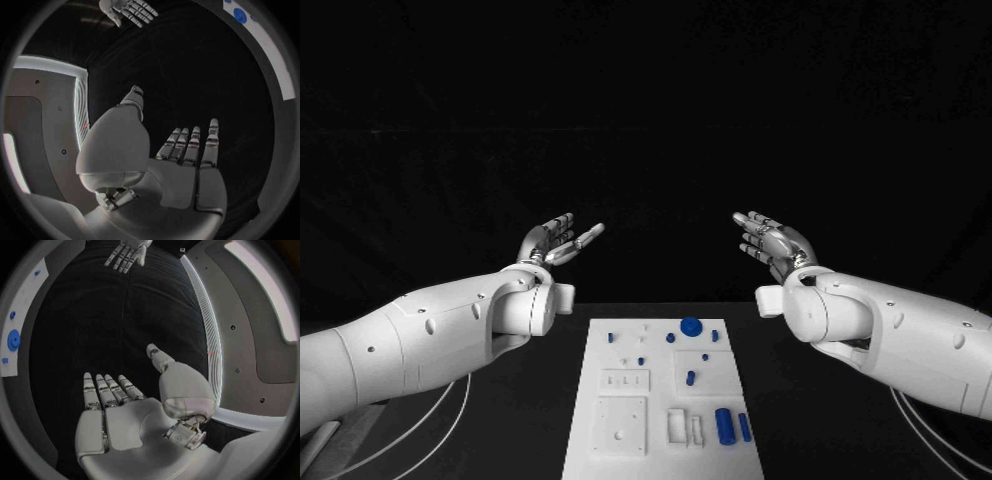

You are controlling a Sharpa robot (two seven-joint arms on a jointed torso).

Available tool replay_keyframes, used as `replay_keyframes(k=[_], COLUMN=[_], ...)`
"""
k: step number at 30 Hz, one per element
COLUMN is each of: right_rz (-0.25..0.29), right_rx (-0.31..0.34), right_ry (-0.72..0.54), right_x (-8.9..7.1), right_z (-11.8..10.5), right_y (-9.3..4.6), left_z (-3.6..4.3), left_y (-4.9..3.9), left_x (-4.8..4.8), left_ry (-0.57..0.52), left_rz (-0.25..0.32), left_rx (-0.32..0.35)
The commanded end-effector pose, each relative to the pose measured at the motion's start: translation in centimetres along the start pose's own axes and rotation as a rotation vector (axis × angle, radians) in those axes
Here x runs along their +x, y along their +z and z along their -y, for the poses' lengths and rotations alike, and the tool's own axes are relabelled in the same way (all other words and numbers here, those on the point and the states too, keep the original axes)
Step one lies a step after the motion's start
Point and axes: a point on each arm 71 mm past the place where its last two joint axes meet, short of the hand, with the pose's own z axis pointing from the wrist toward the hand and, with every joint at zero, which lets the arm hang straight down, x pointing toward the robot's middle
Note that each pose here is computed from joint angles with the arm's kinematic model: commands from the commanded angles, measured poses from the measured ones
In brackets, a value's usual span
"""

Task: Assemble the parts on the task board

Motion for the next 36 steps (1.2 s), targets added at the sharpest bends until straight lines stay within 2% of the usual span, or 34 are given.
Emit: replay_keyframes(k=[1, 4, 11, 12, 15, 17, 23, 26, 30, 36], right_rz=[-0.208, -0.242, -0.267, -0.226, -0.213, -0.219, -0.267, -0.295, -0.306, -0.310], right_rx=[0.087, 0.112, 0.133, 0.000, -0.074, -0.133, -0.260, -0.316, -0.344, -0.303], right_ry=[-0.052, -0.076, -0.097, -0.351, -0.493, -0.610, -0.881, -1.010, -1.118, -1.274], right_x=[0.6, -0.1, -0.7, -1.8, -1.7, -1.3, 0.3, 1.7, 2.7, 3.8], right_z=[0.2, -0.2, -0.5, -0.8, -1.2, -1.4, -1.9, -2.0, -1.8, -0.6], right_y=[0.6, 1.2, 1.6, 2.5, 2.7, 2.7, 2.4, 2.3, 2.3, 2.4], left_z=[0.11, 0.33, 0.34, 0.58, 0.72, 0.73, 1.07, 1.63, 2.18, 3.00], left_y=[0.73, 1.15, 1.17, 1.18, 0.88, 0.59, -0.48, -1.36, -2.27, -3.61], left_x=[0.26, 0.00, -0.01, -0.02, -0.12, -0.15, -0.35, -0.47, -0.34, 0.27], left_ry=[0.047, 0.061, 0.062, 0.040, 0.035, 0.018, -0.009, -0.010, -0.009, -0.025], left_rz=[-0.083, -0.082, -0.082, -0.114, -0.127, -0.158, -0.242, -0.285, -0.325, -0.416], left_rx=[-0.046, -0.049, -0.050, -0.010, 0.008, 0.009, 0.009, 0.019, 0.029, 0.045])
